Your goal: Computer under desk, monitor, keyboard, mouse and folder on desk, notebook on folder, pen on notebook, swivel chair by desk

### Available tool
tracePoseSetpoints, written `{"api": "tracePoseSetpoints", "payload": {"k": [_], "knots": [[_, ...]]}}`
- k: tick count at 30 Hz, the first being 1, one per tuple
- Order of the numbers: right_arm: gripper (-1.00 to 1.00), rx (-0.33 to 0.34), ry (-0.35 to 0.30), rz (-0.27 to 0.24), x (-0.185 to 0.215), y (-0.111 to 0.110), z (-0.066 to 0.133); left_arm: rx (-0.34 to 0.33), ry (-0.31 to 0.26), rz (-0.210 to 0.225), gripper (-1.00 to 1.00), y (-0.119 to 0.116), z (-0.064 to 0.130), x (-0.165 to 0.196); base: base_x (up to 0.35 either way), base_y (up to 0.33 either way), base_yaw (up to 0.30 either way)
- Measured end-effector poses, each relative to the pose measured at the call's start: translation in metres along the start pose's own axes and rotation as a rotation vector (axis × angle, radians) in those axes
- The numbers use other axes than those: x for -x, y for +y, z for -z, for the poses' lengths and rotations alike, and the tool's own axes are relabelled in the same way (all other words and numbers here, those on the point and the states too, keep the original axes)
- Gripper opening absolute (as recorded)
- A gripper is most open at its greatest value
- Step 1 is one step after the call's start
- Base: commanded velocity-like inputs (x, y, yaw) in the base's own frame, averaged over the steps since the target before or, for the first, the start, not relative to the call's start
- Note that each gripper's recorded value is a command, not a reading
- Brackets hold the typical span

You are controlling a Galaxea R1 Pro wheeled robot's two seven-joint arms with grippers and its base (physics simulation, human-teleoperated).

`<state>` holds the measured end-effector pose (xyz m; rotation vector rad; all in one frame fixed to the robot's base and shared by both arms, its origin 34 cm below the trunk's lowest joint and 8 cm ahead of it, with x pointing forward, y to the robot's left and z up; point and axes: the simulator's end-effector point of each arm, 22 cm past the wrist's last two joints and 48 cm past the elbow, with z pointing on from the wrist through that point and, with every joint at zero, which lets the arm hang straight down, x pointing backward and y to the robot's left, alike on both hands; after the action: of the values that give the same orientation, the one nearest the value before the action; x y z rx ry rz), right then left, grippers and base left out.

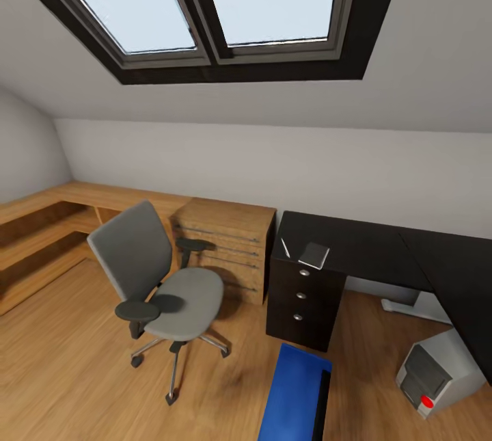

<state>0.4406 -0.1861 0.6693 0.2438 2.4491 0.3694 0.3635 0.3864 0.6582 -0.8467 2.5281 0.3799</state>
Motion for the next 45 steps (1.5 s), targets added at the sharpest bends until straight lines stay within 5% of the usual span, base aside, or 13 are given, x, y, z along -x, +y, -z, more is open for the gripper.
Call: {"api": "tracePoseSetpoints", "payload": {"k": [11, 20, 25, 29, 32, 45], "knots": [[-1.00, -0.009, -0.007, -0.004, 0.004, 0.000, 0.009, 0.010, 0.027, -0.013, 1.00, 0.009, 0.008, -0.011, 0.000, 0.000, 0.000], [-1.00, -0.078, -0.051, 0.007, 0.026, -0.038, 0.020, 0.011, 0.040, -0.019, 1.00, 0.012, 0.016, -0.018, 0.000, 0.000, 0.000], [-1.00, -0.080, -0.065, 0.019, 0.030, -0.039, 0.025, 0.010, 0.041, -0.020, 1.00, 0.013, 0.019, -0.018, 0.000, 0.000, 0.000], [-1.00, -0.089, -0.114, 0.040, 0.042, -0.044, 0.029, -0.015, 0.021, -0.074, 1.00, 0.002, 0.023, -0.017, 0.000, 0.000, 0.000], [-1.00, -0.088, -0.116, 0.044, 0.042, -0.044, 0.029, -0.015, -0.012, -0.072, 1.00, 0.003, 0.024, -0.017, 0.000, 0.000, -0.173], [-1.00, -0.078, -0.142, 0.053, 0.051, -0.036, 0.027, -0.025, -0.001, -0.081, 1.00, -0.004, 0.027, -0.028, 0.000, 0.000, -0.153]]}}
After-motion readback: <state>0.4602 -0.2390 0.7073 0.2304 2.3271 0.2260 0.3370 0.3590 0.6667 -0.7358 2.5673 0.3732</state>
